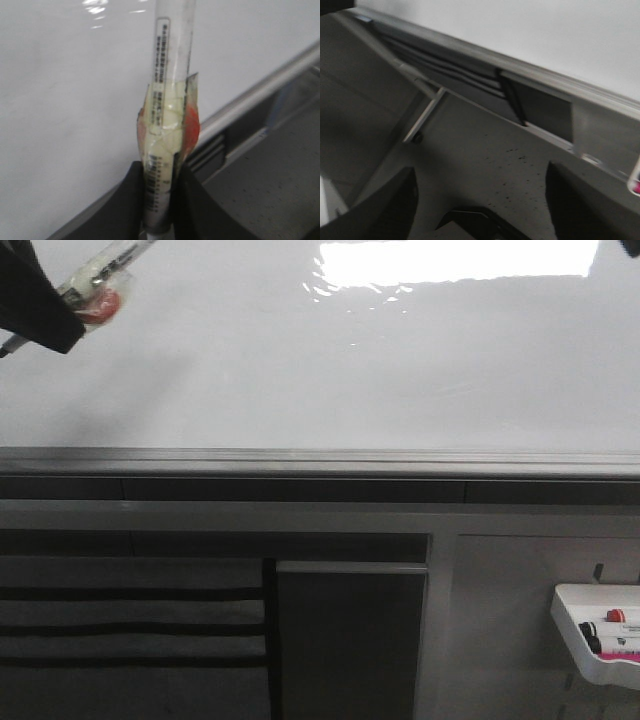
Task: Write number 3 on whiteboard
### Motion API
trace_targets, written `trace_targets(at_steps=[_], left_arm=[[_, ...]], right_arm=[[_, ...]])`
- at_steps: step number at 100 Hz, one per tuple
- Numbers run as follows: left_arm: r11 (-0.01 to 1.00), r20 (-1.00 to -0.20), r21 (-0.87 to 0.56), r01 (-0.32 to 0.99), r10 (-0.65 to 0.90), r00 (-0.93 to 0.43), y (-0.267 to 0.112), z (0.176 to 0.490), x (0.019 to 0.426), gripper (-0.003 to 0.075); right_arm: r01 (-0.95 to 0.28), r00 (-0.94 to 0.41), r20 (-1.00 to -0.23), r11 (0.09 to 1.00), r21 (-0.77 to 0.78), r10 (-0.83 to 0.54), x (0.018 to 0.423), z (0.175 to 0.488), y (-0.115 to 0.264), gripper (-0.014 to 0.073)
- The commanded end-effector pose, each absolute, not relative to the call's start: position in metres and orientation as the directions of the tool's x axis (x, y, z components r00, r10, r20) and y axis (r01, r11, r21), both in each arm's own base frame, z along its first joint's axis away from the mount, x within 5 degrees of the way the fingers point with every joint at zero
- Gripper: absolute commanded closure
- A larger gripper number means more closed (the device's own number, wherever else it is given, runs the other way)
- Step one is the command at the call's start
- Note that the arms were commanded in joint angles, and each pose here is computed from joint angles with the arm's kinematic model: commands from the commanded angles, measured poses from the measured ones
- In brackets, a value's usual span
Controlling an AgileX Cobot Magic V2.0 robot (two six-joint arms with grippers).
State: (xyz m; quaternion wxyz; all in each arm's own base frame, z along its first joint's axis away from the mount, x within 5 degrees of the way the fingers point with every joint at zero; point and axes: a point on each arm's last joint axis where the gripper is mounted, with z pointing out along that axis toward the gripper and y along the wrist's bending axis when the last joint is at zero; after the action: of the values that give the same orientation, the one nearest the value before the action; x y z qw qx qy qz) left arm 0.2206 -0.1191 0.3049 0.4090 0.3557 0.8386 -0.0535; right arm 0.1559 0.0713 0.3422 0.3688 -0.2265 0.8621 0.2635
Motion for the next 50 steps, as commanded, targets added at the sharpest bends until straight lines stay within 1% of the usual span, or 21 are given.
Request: trace_targets(at_steps=[1, 6, 8, 13, 20, 30, 35, 50], left_arm=[[0.623, -0.761, 0.184, 0.76, 0.58, -0.291, -0.135, 0.333, 0.203, 0.0741], [0.53, -0.755, 0.163, 0.832, 0.61, -0.241, -0.143, 0.336, 0.194, 0.0741], [0.501, -0.757, 0.131, 0.856, 0.608, -0.24, -0.147, 0.338, 0.19, 0.0741], [0.387, -0.755, 0.109, 0.916, 0.631, -0.176, -0.153, 0.341, 0.18, 0.0741], [0.267, -0.772, 0.065, 0.961, 0.624, -0.121, -0.162, 0.344, 0.168, 0.0741], [0.184, -0.797, 0.062, 0.981, 0.601, -0.063, -0.168, 0.346, 0.16, 0.0741], [0.165, -0.806, 0.067, 0.984, 0.59, -0.044, -0.17, 0.348, 0.159, 0.0741], [0.12, -0.828, 0.083, 0.989, 0.561, 0.002, -0.172, 0.351, 0.157, 0.0741]], right_arm=[[-0.693, -0.546, -0.808, 0.662, 0.287, -0.221, 0.165, 0.358, 0.083, 0.0114], [-0.73, -0.529, -0.808, 0.625, 0.277, -0.259, 0.171, 0.359, 0.087, 0.0114], [-0.748, -0.517, -0.808, 0.608, 0.266, -0.283, 0.173, 0.359, 0.089, 0.0114], [-0.789, -0.486, -0.809, 0.565, 0.242, -0.332, 0.176, 0.361, 0.094, 0.0114], [-0.859, -0.407, -0.819, 0.474, 0.193, -0.404, 0.179, 0.364, 0.104, 0.0114], [-0.926, -0.296, -0.839, 0.353, 0.135, -0.457, 0.178, 0.372, 0.118, 0.0115], [-0.95, -0.243, -0.847, 0.294, 0.108, -0.473, 0.176, 0.376, 0.126, 0.0114], [-0.979, -0.127, -0.87, 0.2, 0.034, -0.476, 0.172, 0.383, 0.145, 0.0115]])
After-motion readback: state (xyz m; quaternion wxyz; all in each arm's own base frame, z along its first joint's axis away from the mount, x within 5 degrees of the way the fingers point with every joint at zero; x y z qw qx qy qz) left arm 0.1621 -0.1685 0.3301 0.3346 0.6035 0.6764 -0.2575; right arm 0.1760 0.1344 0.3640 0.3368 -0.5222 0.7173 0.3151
